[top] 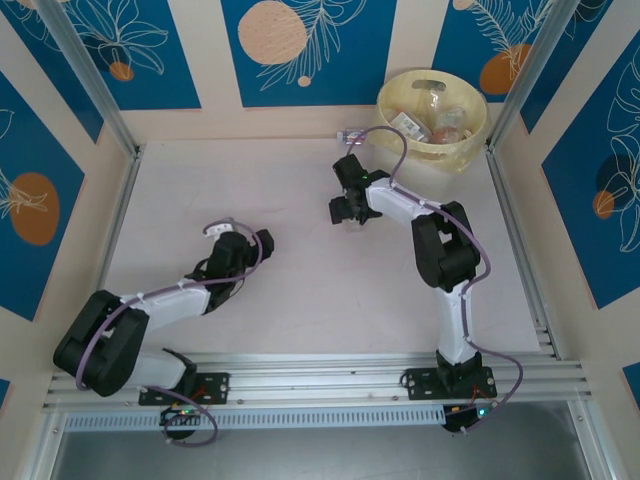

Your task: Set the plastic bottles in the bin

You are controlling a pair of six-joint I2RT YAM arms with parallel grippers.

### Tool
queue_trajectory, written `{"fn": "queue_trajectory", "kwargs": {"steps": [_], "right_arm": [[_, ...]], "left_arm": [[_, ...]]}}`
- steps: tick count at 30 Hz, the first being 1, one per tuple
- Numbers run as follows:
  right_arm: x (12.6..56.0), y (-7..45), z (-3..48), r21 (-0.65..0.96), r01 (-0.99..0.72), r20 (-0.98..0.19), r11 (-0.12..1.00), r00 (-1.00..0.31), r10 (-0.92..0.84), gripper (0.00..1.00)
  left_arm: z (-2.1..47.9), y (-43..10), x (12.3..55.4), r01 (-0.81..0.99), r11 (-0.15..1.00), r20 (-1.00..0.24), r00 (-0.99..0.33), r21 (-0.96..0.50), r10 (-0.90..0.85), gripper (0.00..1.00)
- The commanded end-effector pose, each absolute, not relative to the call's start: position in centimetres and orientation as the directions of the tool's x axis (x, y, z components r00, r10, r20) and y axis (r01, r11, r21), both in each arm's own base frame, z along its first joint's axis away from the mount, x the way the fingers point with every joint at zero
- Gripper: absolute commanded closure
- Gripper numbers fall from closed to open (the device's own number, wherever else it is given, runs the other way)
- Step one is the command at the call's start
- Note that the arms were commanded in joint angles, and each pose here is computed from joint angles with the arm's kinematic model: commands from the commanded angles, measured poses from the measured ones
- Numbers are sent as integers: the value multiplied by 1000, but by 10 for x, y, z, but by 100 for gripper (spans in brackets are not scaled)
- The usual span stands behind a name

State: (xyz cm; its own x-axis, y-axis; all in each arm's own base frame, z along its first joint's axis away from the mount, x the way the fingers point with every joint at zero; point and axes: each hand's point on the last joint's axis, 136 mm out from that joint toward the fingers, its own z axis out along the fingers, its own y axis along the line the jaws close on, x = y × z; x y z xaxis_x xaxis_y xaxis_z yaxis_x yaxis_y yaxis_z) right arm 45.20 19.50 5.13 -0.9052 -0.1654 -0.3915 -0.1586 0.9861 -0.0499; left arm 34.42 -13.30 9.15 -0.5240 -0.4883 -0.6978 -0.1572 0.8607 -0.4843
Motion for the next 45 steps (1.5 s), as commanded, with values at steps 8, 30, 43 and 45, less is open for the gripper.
{"fn": "queue_trajectory", "kwargs": {"steps": [8,30,43,45], "right_arm": [[462,199,44,-23,-142,-398,990,-907,-139,38],[424,257,248,13,-547,-860,837,-433,-270,65],[411,199,391,17,-548,-981,836,-170,-91,67],[412,185,407,18,-531,-988,847,-140,-67,67]], "left_arm": [[98,-127,345,-158,834,-692,-490,-528,-530,0],[100,-124,344,-154,822,-692,-469,-548,-549,0],[102,-131,343,-112,826,-688,-498,-553,-528,0],[101,-131,343,-121,820,-680,-500,-559,-537,0]]}}
